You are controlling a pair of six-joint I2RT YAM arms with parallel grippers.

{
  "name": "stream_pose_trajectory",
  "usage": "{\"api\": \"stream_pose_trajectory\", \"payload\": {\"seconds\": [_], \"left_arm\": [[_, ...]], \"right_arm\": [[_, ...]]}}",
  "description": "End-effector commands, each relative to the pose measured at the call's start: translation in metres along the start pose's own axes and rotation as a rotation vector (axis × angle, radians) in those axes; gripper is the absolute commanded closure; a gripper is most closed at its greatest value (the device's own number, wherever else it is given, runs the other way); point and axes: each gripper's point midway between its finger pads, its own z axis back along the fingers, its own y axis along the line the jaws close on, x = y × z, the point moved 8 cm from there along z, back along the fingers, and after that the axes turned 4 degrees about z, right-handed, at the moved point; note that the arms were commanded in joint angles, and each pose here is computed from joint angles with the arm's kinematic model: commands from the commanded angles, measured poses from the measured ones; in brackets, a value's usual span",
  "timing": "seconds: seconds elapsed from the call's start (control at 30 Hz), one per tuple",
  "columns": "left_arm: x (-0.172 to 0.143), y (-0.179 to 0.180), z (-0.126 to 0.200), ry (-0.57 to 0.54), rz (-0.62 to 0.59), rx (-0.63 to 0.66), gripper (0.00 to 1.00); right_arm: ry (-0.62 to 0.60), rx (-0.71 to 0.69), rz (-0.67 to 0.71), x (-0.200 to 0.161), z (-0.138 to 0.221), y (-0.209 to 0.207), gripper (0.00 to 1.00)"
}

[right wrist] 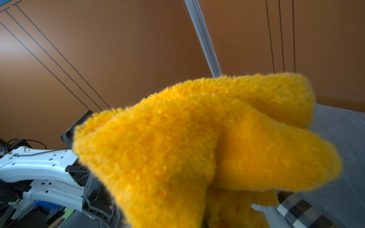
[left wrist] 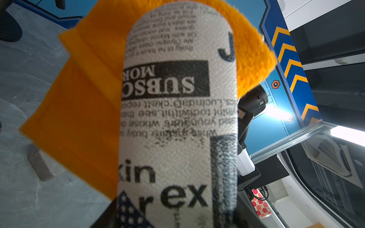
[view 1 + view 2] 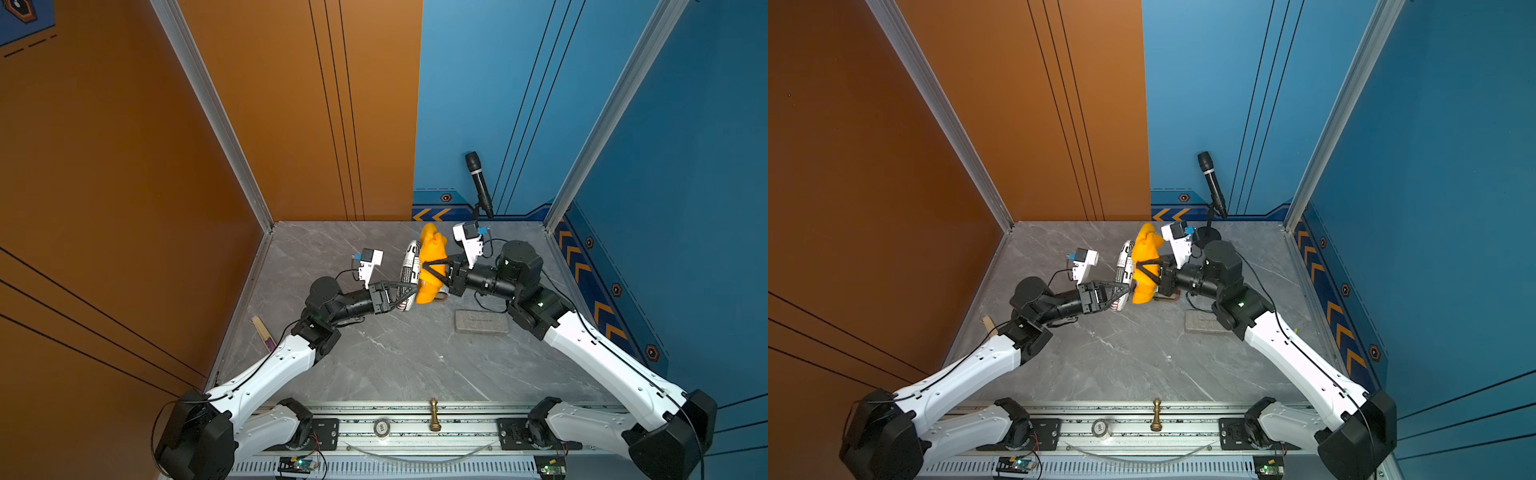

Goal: Wipe the eyeglass case
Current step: Wipe the dirt from the eyeglass case.

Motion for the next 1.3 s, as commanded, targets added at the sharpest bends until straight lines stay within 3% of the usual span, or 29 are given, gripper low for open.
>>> {"api": "stream_pose_trajectory", "payload": {"seconds": [0.0,0.17,0.47,0.63,0.8,0.97,1.07,1.27], "left_arm": [[-0.007,-0.007,-0.002,0.066,-0.015,-0.050,0.66],[-0.005,-0.009,0.001,0.054,-0.021,-0.051,0.66],[-0.012,-0.001,-0.002,0.081,0.005,-0.040,0.66],[-0.016,0.001,-0.004,0.092,0.006,-0.039,0.66],[-0.011,0.001,-0.002,0.065,-0.014,-0.032,0.66],[0.007,0.007,0.010,-0.054,-0.021,0.015,0.67],[0.012,0.008,0.011,-0.066,-0.027,0.019,0.67],[0.016,0.006,0.013,-0.108,-0.043,0.024,0.67]], "right_arm": [[0.041,0.230,-0.034,-0.026,-0.010,0.037,1.00],[0.049,0.313,-0.022,-0.024,-0.009,0.052,1.00],[-0.061,0.143,-0.044,0.049,-0.006,-0.010,1.00],[-0.073,0.139,-0.062,0.063,-0.018,-0.023,1.00],[0.007,0.193,-0.058,0.040,-0.025,-0.003,1.00],[0.099,0.239,-0.053,-0.007,-0.021,0.028,1.00],[0.129,0.304,-0.075,-0.034,-0.023,0.048,1.00],[0.113,0.381,-0.115,-0.034,-0.036,0.052,1.00]]}}
